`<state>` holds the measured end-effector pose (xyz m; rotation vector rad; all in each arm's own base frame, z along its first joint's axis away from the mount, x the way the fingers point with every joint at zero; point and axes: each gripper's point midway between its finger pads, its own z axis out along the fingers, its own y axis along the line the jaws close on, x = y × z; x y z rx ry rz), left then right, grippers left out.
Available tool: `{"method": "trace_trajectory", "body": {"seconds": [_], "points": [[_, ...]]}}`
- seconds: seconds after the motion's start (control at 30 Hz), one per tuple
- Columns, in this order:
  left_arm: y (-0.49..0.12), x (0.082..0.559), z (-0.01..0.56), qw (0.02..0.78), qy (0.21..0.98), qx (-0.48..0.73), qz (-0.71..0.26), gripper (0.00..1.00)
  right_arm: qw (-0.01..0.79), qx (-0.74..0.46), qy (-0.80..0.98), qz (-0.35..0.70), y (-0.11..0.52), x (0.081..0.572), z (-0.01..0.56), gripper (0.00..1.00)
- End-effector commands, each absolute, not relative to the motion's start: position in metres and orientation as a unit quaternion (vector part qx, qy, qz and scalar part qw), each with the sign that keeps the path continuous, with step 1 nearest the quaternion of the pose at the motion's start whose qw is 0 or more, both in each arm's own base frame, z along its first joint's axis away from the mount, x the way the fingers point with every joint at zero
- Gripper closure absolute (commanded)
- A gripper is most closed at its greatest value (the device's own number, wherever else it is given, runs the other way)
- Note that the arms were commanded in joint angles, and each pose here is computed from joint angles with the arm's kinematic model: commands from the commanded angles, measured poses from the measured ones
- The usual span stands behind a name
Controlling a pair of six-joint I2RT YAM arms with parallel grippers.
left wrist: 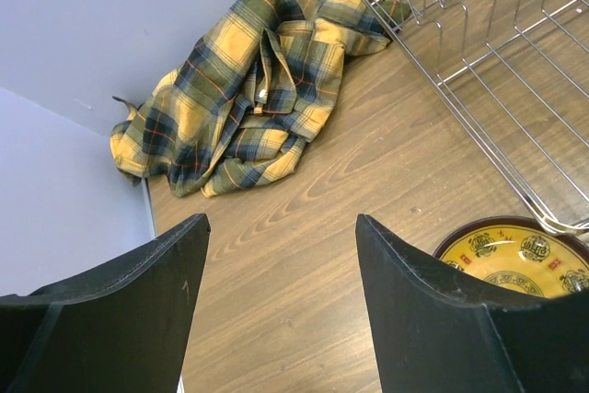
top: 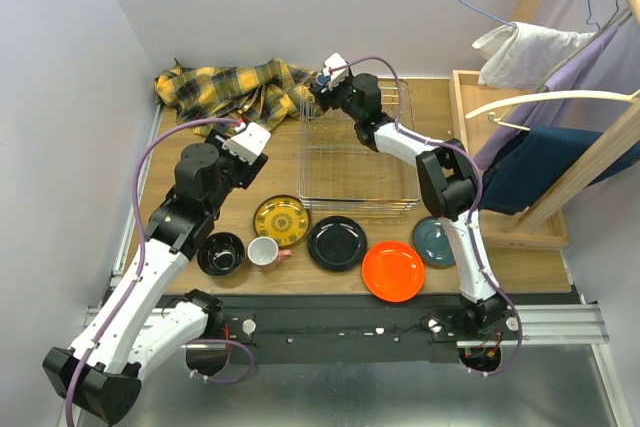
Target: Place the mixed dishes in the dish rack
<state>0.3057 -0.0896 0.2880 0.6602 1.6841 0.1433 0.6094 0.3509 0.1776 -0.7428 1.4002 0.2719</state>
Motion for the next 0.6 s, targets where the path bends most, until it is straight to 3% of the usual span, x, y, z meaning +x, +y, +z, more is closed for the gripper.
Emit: {"method": "trace_trajectory", "body": {"seconds": [0.0, 0.43, 0.57], "points": [[-0.091, 0.305, 0.293, 0.620, 0.728, 0.287, 0.054, 0.26, 0.734, -0.312, 0.594, 0.104, 0.345, 0.619, 0.191, 0.92], [-0.094, 0.306, 0.282, 0.616, 0.734, 0.283, 0.046, 0.26, 0.697, -0.333, 0.624, 0.120, 0.350, 0.616, 0.144, 0.90], [-0.094, 0.304, 0.276, 0.614, 0.736, 0.282, 0.042, 0.26, 0.690, -0.331, 0.634, 0.114, 0.349, 0.617, 0.135, 0.82]]}}
